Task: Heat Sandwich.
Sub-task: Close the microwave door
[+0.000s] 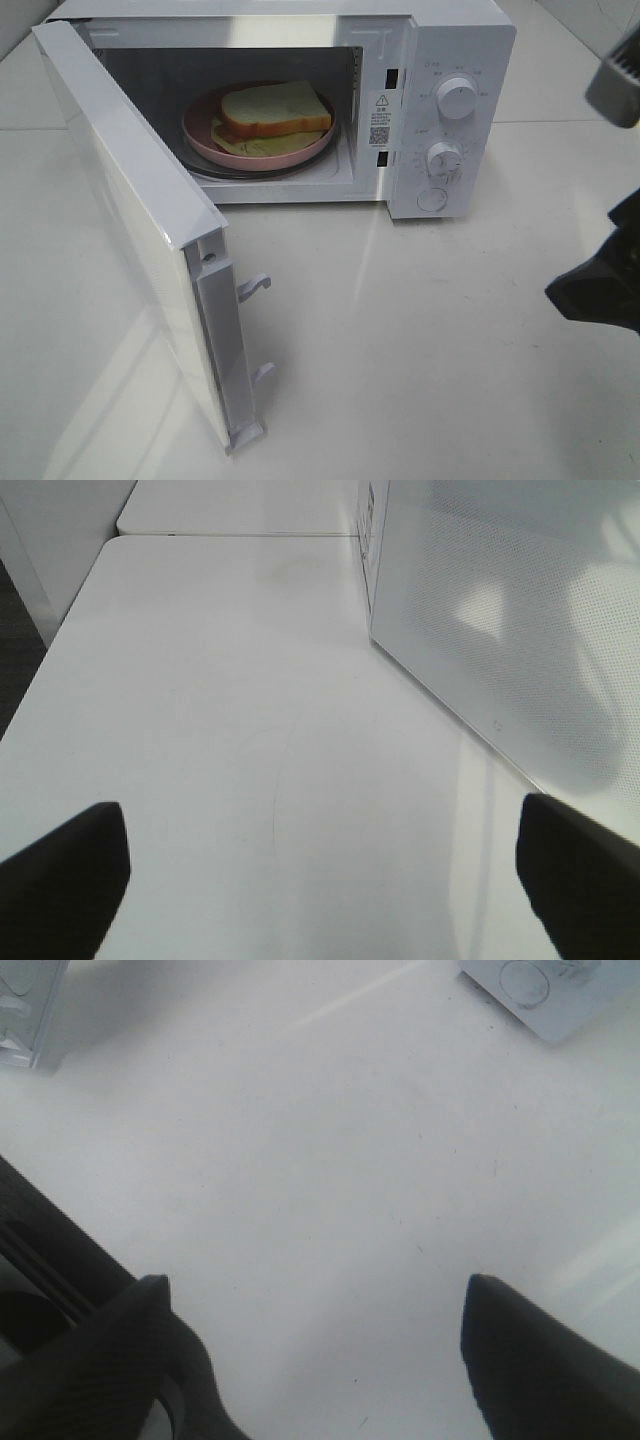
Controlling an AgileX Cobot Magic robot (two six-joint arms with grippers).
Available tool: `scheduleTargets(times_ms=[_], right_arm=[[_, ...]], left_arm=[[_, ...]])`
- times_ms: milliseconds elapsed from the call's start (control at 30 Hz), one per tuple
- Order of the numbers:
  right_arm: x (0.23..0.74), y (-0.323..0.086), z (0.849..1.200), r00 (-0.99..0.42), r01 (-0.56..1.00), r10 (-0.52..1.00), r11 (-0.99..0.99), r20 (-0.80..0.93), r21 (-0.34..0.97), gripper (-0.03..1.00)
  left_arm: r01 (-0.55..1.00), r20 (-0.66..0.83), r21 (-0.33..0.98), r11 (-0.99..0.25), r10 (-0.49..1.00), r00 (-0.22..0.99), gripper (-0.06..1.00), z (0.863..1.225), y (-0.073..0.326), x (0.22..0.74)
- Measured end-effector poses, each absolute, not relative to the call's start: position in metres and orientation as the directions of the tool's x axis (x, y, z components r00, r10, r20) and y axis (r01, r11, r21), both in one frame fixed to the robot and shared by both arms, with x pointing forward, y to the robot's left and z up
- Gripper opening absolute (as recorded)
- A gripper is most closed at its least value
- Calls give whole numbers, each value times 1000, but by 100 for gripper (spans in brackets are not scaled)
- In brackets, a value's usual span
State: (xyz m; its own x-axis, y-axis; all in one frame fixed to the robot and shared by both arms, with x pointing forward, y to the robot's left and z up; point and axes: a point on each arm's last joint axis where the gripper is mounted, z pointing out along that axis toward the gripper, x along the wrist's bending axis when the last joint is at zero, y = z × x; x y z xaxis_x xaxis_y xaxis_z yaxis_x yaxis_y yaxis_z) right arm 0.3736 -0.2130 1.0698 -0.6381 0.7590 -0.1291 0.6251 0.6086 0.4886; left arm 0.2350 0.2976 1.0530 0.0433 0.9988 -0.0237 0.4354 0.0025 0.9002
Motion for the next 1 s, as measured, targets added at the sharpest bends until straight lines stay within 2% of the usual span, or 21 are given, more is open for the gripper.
scheduleTargets(times_ms=[500, 767, 1000], right_arm=[[311, -257, 1094, -569, 668, 818, 522, -89, 531, 77], [292, -270, 1080, -544, 674, 835, 488, -74, 555, 77], [278, -287, 1064, -408, 718, 910, 369, -73, 591, 77]], left_arm=[[435, -24, 900, 3, 999, 43, 99, 1053, 298, 235], [435, -24, 900, 3, 999, 43, 99, 1053, 298, 235], [435, -24, 900, 3, 999, 43, 99, 1053, 298, 235]])
